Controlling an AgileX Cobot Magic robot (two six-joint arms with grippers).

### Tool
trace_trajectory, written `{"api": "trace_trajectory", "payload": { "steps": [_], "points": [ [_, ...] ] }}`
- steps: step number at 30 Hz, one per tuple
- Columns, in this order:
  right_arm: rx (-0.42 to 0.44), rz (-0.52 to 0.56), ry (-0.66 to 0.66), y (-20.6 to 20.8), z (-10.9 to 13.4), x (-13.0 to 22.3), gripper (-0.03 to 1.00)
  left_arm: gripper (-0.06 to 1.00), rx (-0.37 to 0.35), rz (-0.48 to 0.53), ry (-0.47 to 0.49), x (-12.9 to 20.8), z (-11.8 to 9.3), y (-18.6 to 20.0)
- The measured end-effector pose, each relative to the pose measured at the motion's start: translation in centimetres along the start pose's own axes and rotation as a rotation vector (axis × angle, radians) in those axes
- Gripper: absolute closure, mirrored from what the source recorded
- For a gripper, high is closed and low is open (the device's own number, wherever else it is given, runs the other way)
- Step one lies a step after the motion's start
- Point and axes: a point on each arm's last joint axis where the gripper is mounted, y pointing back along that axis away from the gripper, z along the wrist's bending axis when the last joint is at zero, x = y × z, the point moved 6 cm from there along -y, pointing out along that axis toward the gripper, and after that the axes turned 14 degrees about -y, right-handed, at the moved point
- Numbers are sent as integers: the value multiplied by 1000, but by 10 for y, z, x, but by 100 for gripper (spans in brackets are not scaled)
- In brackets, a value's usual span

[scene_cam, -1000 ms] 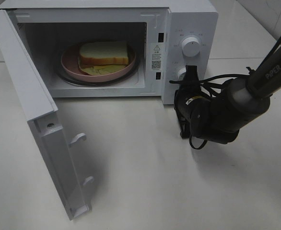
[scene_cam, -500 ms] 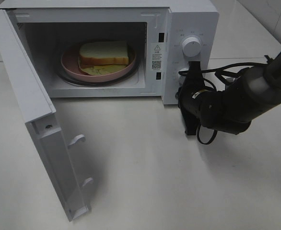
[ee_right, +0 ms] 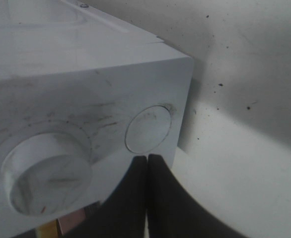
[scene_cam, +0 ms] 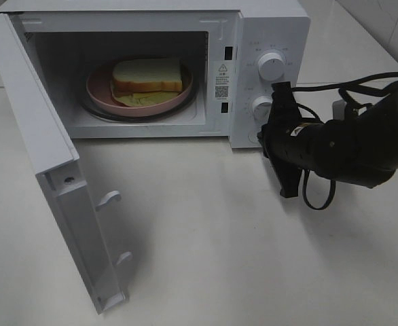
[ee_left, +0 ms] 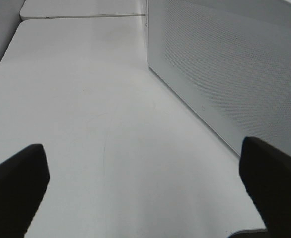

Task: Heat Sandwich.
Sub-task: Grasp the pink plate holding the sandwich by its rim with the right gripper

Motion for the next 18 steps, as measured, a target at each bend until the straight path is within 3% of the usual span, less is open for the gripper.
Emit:
{"api": "trace_trajectory", "payload": {
  "steps": [9, 18],
  "points": [
    [91, 62, 140, 34, 3, 6, 95, -4, 0, 0, 0, 0, 0, 0],
    [216, 207, 483, 71, 2, 21, 94, -4, 0, 0, 0, 0, 0, 0]
  ]
}}
